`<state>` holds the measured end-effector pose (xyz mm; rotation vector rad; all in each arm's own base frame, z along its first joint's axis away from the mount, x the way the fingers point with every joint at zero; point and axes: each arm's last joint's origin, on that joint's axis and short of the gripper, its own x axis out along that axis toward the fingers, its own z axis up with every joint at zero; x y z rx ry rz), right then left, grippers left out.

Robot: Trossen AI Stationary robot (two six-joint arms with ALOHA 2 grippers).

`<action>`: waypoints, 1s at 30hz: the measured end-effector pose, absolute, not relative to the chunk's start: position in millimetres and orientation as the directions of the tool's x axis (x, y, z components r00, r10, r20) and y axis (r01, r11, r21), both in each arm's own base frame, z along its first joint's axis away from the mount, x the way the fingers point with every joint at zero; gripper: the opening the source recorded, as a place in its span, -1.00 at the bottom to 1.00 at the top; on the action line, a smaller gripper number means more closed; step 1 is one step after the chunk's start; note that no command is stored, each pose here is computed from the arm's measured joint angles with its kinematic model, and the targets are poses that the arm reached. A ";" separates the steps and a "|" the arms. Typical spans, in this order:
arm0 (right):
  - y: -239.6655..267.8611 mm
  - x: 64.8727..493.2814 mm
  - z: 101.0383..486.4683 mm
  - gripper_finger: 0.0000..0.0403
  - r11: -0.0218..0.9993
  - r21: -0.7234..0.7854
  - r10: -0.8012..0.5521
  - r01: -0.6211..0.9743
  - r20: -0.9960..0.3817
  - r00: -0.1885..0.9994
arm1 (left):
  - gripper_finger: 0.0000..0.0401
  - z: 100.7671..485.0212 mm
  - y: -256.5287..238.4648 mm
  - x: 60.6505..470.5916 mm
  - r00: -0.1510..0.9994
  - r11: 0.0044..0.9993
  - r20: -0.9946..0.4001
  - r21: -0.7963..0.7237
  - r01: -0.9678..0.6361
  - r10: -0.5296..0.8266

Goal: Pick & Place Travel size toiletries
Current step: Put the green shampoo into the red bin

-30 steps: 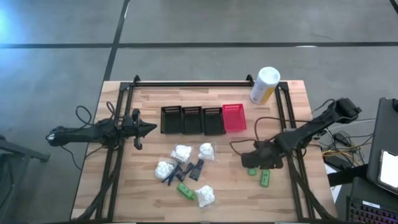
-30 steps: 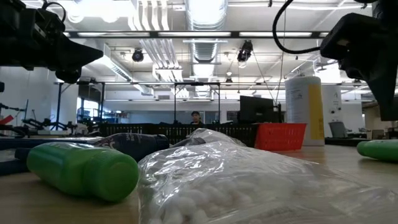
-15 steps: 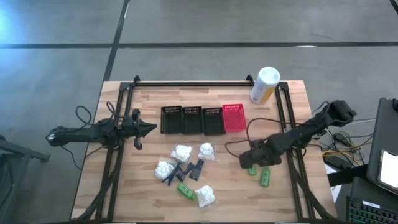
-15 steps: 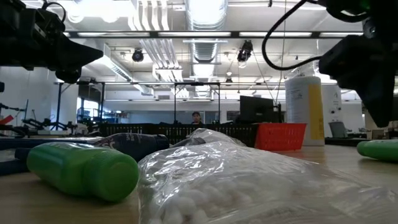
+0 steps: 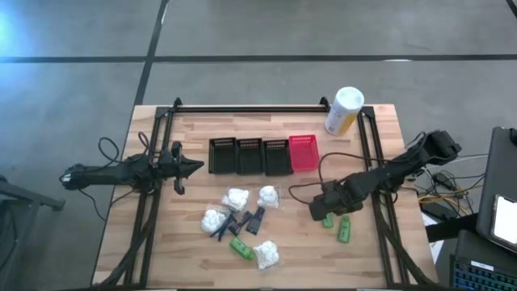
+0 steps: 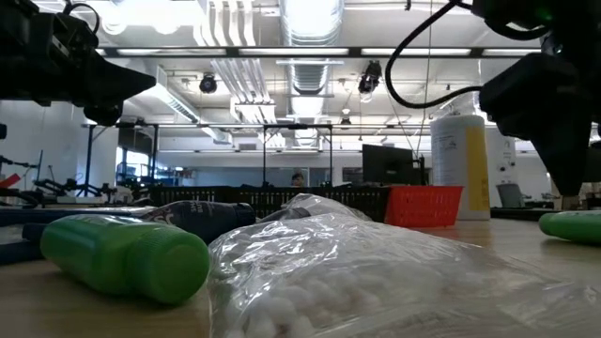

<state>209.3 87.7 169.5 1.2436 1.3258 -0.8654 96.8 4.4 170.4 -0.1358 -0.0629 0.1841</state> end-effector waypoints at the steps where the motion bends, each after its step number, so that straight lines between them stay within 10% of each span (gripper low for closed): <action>1: 87.8 209.6 168.3 0.72 0.184 0.147 0.190 0.972 -0.975 0.111 | -0.94 170.5 4.4 96.8 0.981 0.974 0.050 -0.140 -0.178 0.187; 30: 99.9 225.5 136.8 0.57 0.116 0.031 0.154 0.993 -0.988 0.013 | -0.94 170.3 4.3 96.8 0.981 0.974 0.049 -0.140 -0.178 0.186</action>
